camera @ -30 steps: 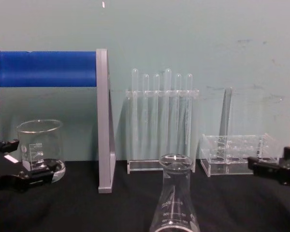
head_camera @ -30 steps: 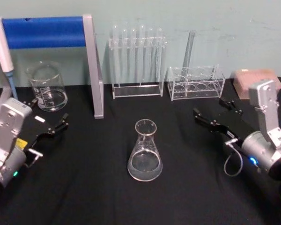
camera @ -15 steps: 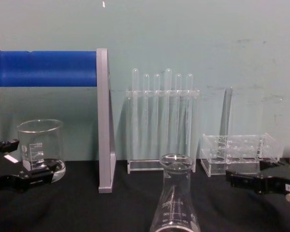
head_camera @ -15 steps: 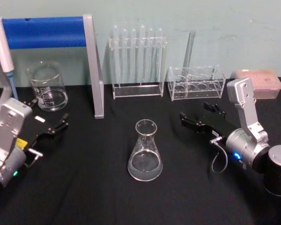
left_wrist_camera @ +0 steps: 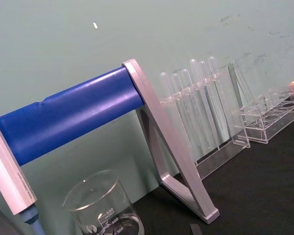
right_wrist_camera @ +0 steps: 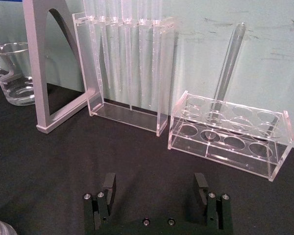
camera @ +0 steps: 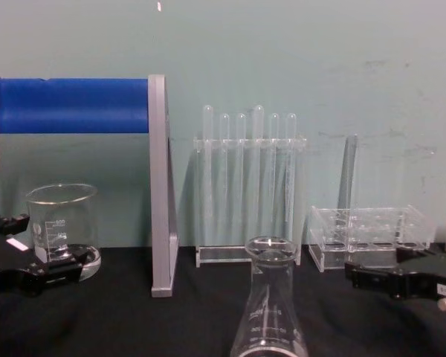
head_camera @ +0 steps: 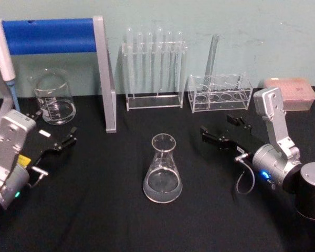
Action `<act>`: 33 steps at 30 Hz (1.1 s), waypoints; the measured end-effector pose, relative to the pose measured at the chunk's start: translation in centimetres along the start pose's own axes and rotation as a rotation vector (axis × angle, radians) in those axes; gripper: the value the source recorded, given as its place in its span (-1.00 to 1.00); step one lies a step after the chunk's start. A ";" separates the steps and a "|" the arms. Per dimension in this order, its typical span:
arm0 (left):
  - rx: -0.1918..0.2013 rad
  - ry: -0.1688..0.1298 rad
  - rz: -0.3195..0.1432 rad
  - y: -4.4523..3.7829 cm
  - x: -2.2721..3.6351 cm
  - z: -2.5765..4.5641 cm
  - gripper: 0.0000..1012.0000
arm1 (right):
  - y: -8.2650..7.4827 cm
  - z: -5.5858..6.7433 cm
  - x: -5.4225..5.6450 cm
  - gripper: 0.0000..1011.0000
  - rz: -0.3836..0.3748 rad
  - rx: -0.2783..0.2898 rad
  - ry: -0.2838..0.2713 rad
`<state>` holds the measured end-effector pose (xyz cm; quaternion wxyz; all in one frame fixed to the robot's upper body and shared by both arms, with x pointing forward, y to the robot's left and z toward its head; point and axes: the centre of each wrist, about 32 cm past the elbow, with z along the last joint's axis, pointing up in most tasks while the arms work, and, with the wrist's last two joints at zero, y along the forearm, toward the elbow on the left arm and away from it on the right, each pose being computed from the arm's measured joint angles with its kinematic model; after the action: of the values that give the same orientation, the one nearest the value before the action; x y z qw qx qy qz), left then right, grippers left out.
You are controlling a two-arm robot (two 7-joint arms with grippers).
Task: Grasp the erlenmeyer flask with one hand, shake it three times, then place it back.
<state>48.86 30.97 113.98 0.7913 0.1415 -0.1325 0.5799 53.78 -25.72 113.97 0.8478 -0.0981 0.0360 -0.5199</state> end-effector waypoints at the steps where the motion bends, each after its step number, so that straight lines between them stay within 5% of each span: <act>1: 0.000 0.000 0.000 0.00 0.00 0.00 0.98 | 0.0 0.0 0.0 0.98 0.000 0.000 0.000; 33: 0.000 0.000 0.000 0.00 0.00 0.00 0.98 | 0.0 0.0 0.0 0.98 -0.003 0.001 -0.003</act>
<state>48.86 30.96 113.98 0.7913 0.1414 -0.1325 0.5799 53.77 -25.73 113.99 0.8472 -0.0984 0.0345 -0.5209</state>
